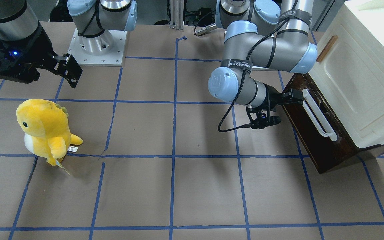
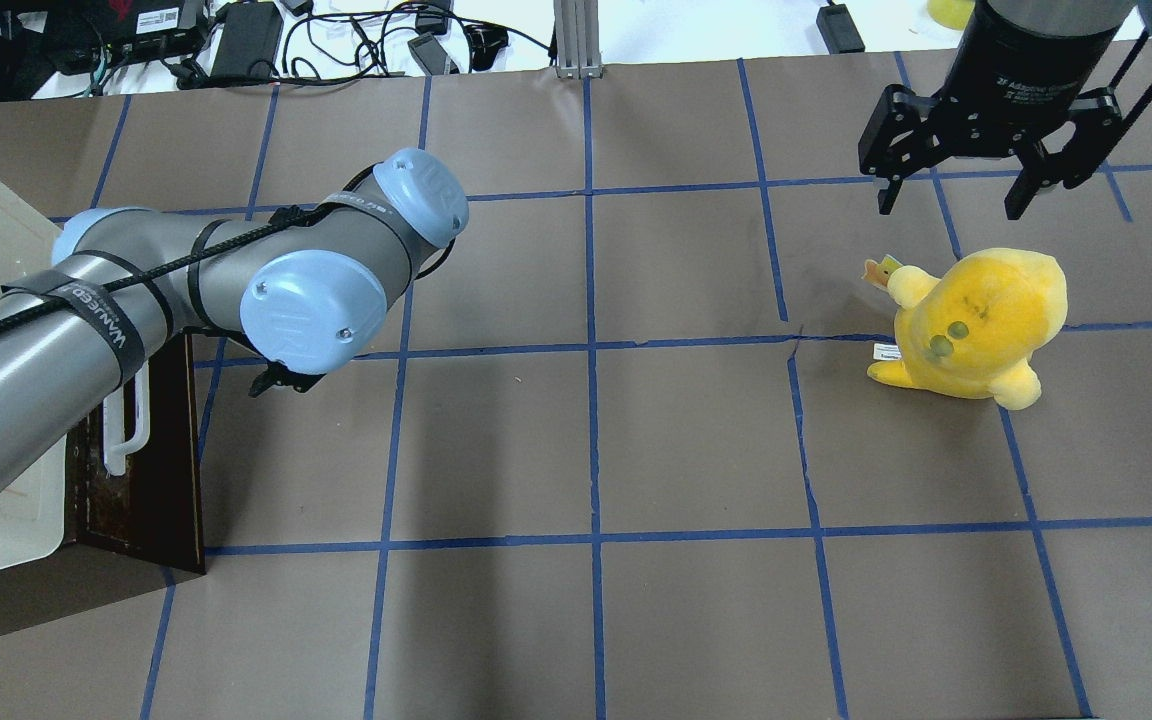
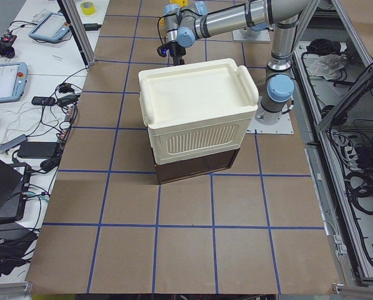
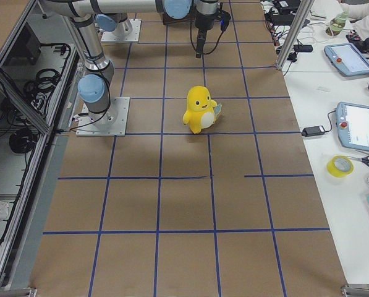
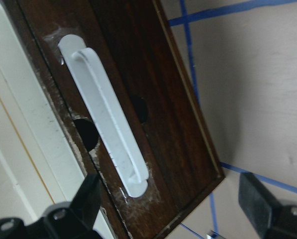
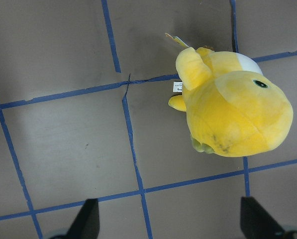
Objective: Pull drawer sideways
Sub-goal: 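Move the left gripper down to the white drawer handle, then close the left gripper around the white drawer handle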
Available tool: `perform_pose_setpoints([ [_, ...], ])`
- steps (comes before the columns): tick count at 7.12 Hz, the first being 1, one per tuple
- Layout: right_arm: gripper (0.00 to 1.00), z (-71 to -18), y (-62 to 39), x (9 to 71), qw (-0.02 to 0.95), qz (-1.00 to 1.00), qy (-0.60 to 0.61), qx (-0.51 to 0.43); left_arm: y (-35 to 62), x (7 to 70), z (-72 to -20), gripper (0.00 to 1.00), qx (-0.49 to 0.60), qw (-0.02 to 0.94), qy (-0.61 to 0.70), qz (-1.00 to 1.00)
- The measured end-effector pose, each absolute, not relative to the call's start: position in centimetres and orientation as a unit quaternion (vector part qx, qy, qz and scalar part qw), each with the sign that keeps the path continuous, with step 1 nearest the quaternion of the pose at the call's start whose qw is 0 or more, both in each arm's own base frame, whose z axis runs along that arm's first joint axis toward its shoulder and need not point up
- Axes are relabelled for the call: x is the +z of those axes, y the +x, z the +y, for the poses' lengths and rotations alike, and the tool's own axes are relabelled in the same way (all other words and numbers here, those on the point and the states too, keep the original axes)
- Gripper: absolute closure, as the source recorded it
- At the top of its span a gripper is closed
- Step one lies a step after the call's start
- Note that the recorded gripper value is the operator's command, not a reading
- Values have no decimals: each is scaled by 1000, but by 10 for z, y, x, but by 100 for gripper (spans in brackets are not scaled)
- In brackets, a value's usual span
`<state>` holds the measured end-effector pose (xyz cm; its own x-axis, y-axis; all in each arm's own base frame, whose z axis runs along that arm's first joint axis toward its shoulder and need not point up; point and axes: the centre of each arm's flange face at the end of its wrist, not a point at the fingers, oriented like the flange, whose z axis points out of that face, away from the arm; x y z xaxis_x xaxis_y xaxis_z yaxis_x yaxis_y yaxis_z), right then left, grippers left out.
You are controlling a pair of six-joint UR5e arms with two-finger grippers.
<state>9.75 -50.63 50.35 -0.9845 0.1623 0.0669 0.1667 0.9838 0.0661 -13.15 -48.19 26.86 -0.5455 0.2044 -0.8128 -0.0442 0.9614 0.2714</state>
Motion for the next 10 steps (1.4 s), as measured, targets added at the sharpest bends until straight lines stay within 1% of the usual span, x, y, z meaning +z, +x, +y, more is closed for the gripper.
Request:
perform_pose_setpoints([
  [2, 0, -506, 98, 503, 31, -995, -83, -36, -100, 241, -486, 0, 137, 525, 23, 839],
  [4, 0, -506, 98, 503, 31, -995, -83, -36, -90, 209, -497, 1, 134, 577, 42, 805],
  [5, 0, -506, 97, 503, 31, -995, -83, -36, -89, 195, -501, 6, 135, 593, 54, 792],
  [6, 0, -506, 97, 503, 31, -995, -83, -36, -88, 186, -503, 20, 136, 606, 65, 781],
  [7, 0, -506, 98, 503, 31, -995, -83, -36, -87, 180, -506, 28, 136, 613, 73, 775],
  [10, 0, -506, 97, 503, 31, -995, -83, -36, -83, 175, -506, 29, 141, 621, 81, 766],
])
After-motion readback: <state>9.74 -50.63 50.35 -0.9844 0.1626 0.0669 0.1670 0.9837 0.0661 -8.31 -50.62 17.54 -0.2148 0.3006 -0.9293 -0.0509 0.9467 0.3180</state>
